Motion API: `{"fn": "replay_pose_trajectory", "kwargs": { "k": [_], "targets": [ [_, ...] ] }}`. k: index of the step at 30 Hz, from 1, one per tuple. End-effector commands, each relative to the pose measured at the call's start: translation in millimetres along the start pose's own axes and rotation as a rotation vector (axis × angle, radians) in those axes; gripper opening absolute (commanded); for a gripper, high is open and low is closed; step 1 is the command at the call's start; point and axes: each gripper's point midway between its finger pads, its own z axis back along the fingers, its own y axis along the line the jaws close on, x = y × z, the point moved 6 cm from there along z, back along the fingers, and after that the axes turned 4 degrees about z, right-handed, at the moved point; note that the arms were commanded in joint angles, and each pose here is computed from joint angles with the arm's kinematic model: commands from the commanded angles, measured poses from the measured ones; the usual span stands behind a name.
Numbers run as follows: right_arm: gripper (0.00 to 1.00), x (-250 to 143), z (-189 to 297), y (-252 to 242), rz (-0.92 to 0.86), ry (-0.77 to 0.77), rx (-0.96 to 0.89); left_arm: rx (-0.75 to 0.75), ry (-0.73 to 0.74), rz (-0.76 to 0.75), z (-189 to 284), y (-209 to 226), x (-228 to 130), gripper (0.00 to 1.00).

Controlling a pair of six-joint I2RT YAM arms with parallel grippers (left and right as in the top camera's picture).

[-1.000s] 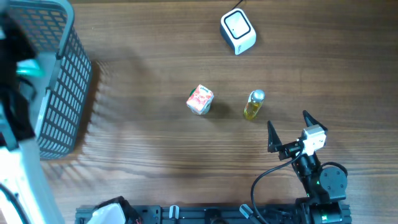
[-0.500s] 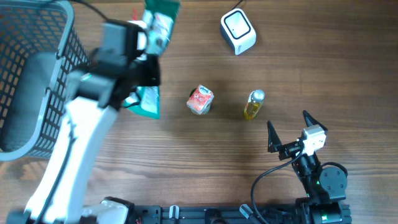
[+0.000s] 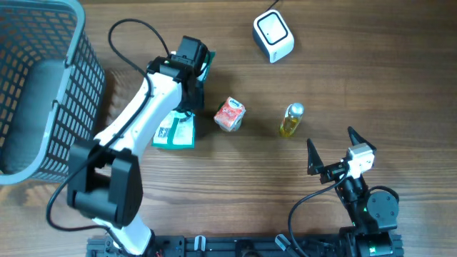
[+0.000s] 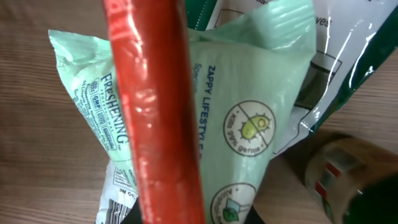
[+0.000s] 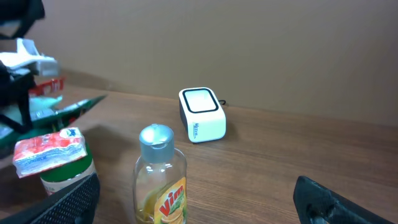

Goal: Scan the item barcode
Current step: 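Carry the green packet with the left gripper and drop it on the table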

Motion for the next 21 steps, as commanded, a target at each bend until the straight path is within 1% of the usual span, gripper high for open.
{"fn": "replay_pose_trajectory", "kwargs": {
  "k": [1,3,4,8,10,13,14,17,18,19,20,21],
  "targets": [
    [1.00,-0.8,-0.2,-1.8,0.005,0.001,-0.014,0.028,0.004,0.004,-9.3,0.1,0.5,0.28],
    [1.00,-0.8,-0.2,-1.8,0.005,0.001,-0.014,0.028,0.002,-0.001,-9.0,0.0,0.8,0.44],
    [1.00,-0.8,-0.2,-1.8,0.005,0.001,-0.013,0.026,-0.002,0.000,-7.3,0.3,1.1,0.54],
    [1.00,-0.8,-0.2,-1.8,0.005,0.001,-0.013,0.007,-0.042,-0.014,8.0,2.2,6.6,0.61],
    [1.00,-0.8,-0.2,-1.8,0.005,0.001,-0.013,-0.011,-0.082,-0.004,23.7,2.8,12.8,0.61],
    [1.00,-0.8,-0.2,-1.8,0.005,0.001,-0.013,-0.096,-0.145,0.011,65.0,1.5,20.9,0.52],
    [1.00,-0.8,-0.2,-1.8,0.005,0.001,-0.013,-0.140,-0.154,0.012,77.2,-0.2,20.8,0.45],
    [1.00,-0.8,-0.2,-1.8,0.005,0.001,-0.013,-0.333,-0.177,0.008,124.6,-6.2,14.3,0.08],
    [1.00,-0.8,-0.2,-1.8,0.005,0.001,-0.013,-0.407,-0.180,0.005,137.6,-8.3,12.0,0.04],
    [1.00,-0.8,-0.2,-1.8,0.005,0.001,-0.014,-0.502,-0.176,0.000,152.2,-10.7,8.6,0.04],
    [1.00,-0.8,-0.2,-1.8,0.005,0.001,-0.013,-0.639,-0.163,-0.010,171.1,-13.4,4.1,0.04],
    [1.00,-0.8,-0.2,-1.8,0.005,0.001,-0.013,-0.743,-0.154,-0.016,185.3,-13.6,1.3,0.04]
  ]
}}
